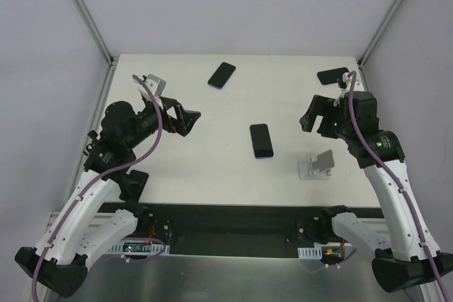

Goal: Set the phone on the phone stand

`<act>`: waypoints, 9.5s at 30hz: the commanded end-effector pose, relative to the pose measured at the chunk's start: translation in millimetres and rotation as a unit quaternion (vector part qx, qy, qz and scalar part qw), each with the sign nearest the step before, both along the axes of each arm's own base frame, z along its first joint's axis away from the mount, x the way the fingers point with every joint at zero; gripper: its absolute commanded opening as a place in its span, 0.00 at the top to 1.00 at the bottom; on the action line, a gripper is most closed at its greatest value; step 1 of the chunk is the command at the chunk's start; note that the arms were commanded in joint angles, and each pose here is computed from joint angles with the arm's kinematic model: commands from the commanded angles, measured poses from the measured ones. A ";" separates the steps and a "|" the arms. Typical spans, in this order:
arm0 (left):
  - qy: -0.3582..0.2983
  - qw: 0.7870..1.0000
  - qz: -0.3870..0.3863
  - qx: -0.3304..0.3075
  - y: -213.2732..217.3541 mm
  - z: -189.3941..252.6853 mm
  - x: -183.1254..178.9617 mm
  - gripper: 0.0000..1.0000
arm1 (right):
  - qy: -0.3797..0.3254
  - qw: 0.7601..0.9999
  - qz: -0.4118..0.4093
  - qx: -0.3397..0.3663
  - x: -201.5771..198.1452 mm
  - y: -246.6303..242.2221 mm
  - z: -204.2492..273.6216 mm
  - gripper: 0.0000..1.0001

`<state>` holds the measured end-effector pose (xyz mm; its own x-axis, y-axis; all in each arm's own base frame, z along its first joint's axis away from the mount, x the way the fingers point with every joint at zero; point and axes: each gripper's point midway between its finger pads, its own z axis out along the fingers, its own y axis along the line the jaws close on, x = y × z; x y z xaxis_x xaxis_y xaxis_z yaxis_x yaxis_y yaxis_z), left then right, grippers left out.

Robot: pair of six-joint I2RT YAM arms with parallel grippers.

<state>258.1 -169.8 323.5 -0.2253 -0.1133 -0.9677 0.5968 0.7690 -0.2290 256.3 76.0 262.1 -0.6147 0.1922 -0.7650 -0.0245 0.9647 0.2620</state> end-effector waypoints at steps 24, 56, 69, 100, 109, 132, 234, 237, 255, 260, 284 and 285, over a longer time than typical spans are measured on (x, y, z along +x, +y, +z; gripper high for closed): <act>0.097 0.989 -0.110 -0.013 -61.2 -18.1 -17.1 0.04 | 0.099 0.947 -0.304 0.035 72.5 -79.5 -59.2 0.04; 0.186 0.971 -0.144 0.032 -85.3 -66.8 -3.6 0.07 | -0.119 0.904 -0.385 0.142 402.3 -263.3 -126.6 0.50; 0.196 0.970 -0.135 0.038 -85.6 -75.2 2.6 0.07 | -0.147 0.854 -0.455 0.208 438.8 -288.2 -169.1 0.65; 0.204 0.966 -0.154 0.026 -91.2 -70.8 -2.7 0.06 | -0.095 0.884 -0.402 0.217 452.8 -250.0 -203.0 0.49; 0.199 0.967 -0.157 0.022 -90.9 -65.8 -5.0 0.06 | -0.051 0.898 -0.346 0.267 440.2 -209.0 -203.7 0.49; 0.191 0.965 -0.182 -0.001 -92.2 -46.5 -20.4 0.06 | 0.076 0.989 -0.075 0.104 233.1 -53.9 -68.8 0.20; 0.233 0.954 -0.186 -0.033 -90.2 -49.9 -14.6 0.07 | -0.024 0.972 -0.183 -0.148 322.2 -177.7 -63.4 0.99; 0.240 0.952 -0.187 -0.033 -90.7 -52.6 -13.1 0.07 | -0.016 0.981 -0.141 -0.135 326.2 -177.4 -75.3 0.99; 0.242 0.950 -0.192 -0.036 -90.7 -52.1 -12.8 0.07 | 0.035 0.990 -0.108 -0.082 302.6 -199.8 -118.7 0.99; 0.240 0.950 -0.194 -0.037 -91.0 -50.2 -14.2 0.07 | 0.047 0.988 -0.113 -0.093 299.7 -204.0 -125.7 0.85; 0.245 0.951 -0.185 -0.029 -89.9 -59.3 -8.6 0.07 | -0.020 0.988 -0.101 0.117 390.5 -39.3 -106.4 0.44; 0.244 0.952 -0.183 -0.028 -89.6 -59.5 -8.1 0.07 | -0.025 0.986 -0.107 0.127 401.1 -39.1 -120.9 0.72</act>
<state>239.9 -259.3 248.0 -0.7270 0.0293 -0.6860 0.5983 0.5172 -0.6120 630.2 19.6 199.4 -0.4710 0.2684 -0.8403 0.1344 0.9633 0.2323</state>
